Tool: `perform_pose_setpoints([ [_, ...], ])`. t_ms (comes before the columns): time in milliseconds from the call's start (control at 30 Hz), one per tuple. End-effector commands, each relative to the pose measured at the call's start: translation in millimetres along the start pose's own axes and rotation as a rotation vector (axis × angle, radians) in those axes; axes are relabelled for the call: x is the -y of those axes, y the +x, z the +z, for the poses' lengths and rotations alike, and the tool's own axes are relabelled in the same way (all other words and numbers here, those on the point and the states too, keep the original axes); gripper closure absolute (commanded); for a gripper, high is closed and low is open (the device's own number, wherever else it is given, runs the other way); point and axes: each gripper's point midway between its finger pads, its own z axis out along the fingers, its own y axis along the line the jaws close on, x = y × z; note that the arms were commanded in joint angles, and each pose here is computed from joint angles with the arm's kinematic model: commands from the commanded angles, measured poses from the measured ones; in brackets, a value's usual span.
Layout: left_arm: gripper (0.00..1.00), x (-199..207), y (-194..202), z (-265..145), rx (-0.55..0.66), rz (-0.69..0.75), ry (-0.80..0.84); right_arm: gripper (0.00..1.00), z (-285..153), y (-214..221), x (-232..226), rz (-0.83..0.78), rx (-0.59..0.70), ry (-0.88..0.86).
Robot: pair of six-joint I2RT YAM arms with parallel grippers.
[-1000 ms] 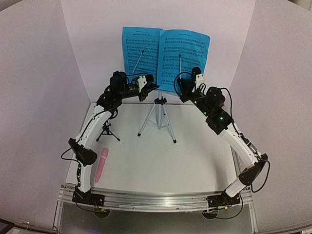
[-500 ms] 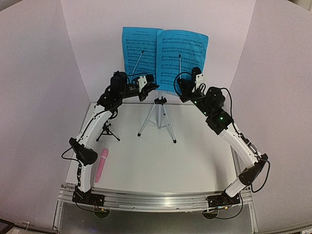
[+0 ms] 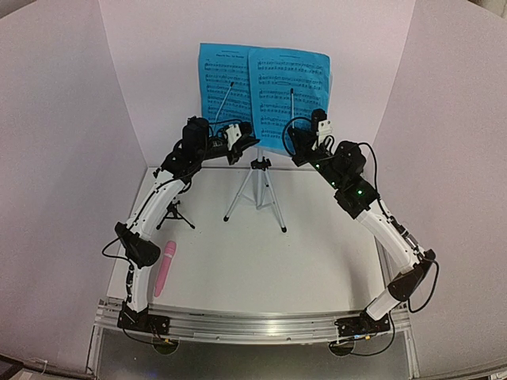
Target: Set up the instrument practice props
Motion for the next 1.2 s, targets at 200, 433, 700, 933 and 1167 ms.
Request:
perform_pose_setpoints([
  [200, 1.00, -17, -32, -5, 0.084, 0.082, -0.067, 1.00, -9, -23, -11, 0.025, 0.059, -0.043],
  [433, 1.00, -14, -29, -5, 0.075, 0.079, -0.058, 1.00, -9, -23, -11, 0.024, 0.059, -0.044],
  [700, 1.00, -13, -25, -6, 0.057, 0.078, -0.058, 1.00, -8, -22, -12, 0.027, 0.059, -0.046],
  [933, 1.00, -13, -21, -5, 0.045, 0.080, -0.058, 1.00, -8, -23, -11, 0.027, 0.059, -0.046],
  [1167, 1.00, -13, -15, -5, 0.029, 0.073, -0.058, 1.00, -7, -23, -12, 0.027, 0.059, -0.048],
])
